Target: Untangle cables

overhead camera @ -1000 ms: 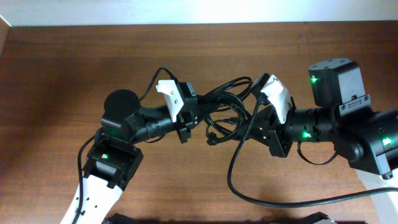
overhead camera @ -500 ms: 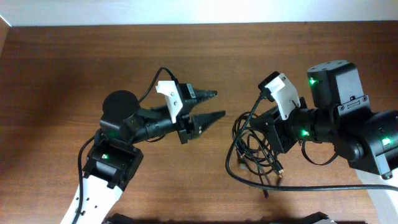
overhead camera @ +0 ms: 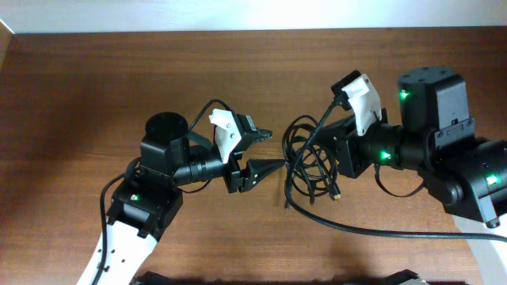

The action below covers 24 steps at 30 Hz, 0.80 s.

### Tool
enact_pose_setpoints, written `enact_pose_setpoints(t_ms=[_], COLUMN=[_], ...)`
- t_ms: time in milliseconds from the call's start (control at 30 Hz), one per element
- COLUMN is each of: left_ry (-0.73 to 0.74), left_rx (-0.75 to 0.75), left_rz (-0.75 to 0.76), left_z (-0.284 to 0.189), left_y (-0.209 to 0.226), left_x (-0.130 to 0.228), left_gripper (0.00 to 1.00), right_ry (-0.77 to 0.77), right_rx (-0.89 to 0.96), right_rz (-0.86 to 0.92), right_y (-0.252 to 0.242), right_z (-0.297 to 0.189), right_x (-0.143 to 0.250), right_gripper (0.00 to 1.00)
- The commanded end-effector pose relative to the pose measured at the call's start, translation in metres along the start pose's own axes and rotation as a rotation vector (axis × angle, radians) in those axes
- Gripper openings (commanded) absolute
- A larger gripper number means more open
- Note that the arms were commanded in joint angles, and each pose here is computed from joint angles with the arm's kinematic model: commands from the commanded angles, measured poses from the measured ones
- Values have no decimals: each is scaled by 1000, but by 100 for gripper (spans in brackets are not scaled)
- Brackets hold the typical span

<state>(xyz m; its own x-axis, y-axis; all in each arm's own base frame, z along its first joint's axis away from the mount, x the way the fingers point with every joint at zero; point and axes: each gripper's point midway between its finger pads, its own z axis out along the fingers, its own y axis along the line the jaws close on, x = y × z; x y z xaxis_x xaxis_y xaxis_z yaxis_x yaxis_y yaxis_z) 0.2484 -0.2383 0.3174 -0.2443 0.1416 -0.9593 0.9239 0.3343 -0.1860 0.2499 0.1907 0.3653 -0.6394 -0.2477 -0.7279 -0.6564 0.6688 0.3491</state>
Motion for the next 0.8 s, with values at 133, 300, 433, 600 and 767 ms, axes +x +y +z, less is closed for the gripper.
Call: enact_pose_setpoints(t_ms=[133,300,433,600,767], left_ry=[40,35,15,-25,-51], left_rx=[1,0,6,-18,-117], left_rz=[-32,-71,-70,-37,-162], left_z=[15,26,26,22,2], left_y=[19,31,31,38,69], left_x=[16,19,13,2,1], left_gripper=[59,35,0,0,0], right_ry=[-63,-63,-57,-13,12], right_rx=[-281,-280,-186,70,289], right_rz=[-48,-48,-34,133,265], right_y=[51,51,35,-9,-45], right_z=[-12,-12,-8,-5,-12], right_x=[-15,-15,-14,-1,13], right_gripper=[4,4,11,78,89])
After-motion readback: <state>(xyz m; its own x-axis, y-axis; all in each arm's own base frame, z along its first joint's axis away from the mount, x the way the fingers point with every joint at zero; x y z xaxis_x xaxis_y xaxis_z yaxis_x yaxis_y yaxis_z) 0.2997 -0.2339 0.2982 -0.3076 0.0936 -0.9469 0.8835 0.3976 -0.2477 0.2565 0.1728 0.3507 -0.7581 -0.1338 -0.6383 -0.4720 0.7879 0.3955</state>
